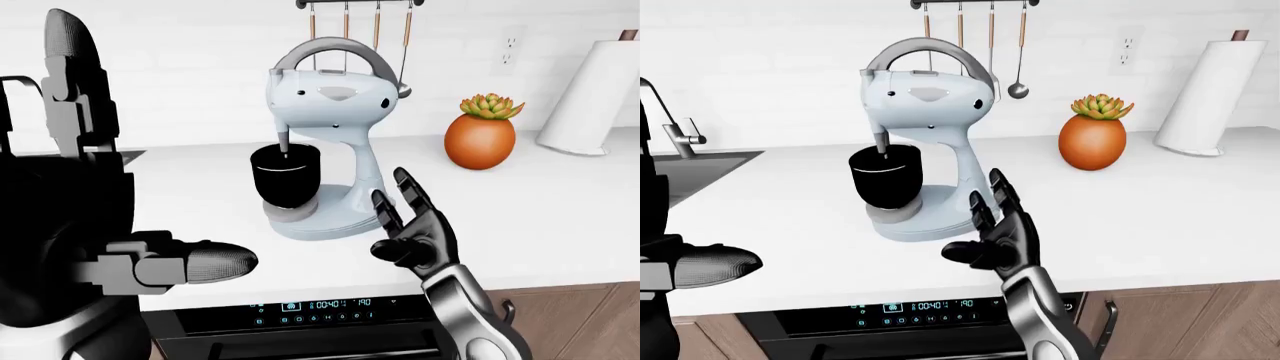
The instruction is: Open the stand mixer head.
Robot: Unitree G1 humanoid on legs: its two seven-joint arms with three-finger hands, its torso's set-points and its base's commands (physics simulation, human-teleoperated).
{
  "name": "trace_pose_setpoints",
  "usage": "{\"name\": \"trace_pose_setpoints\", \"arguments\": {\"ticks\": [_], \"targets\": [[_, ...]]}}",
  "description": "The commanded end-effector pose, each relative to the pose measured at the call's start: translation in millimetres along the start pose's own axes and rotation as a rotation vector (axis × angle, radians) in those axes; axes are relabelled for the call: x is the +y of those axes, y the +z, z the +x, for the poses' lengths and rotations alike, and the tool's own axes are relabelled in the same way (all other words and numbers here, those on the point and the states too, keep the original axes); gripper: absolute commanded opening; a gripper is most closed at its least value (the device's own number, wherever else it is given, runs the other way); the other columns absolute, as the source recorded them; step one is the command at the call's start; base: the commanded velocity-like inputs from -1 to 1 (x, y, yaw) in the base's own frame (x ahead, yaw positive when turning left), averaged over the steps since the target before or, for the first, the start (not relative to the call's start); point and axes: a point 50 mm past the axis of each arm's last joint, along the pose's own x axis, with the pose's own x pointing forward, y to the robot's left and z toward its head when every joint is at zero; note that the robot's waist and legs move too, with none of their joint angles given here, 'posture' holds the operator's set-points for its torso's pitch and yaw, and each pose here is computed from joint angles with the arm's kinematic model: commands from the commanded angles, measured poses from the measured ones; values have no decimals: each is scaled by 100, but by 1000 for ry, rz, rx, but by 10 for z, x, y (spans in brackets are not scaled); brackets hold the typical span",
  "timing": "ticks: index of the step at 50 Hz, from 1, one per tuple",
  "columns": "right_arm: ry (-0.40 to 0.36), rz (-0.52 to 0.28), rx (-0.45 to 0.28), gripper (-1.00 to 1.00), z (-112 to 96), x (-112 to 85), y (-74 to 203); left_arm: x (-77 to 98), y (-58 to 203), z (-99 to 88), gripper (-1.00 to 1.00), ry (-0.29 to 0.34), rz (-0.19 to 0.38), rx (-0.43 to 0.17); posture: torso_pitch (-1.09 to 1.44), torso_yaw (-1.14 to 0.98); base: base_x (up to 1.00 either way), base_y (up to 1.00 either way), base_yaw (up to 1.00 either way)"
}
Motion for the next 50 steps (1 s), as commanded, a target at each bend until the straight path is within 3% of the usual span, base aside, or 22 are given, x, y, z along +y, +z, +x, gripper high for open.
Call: {"name": "trace_pose_setpoints", "arguments": {"ticks": [1, 50], "targets": [[51, -3, -68, 100, 10, 92, 126, -5, 53, 19, 100, -7, 4, -38, -43, 0, 0, 0, 0], [32, -17, -71, 100, 230, 2, 108, -16, 36, 13, 100, -9, 1, -33, -43, 0, 0, 0, 0]]}}
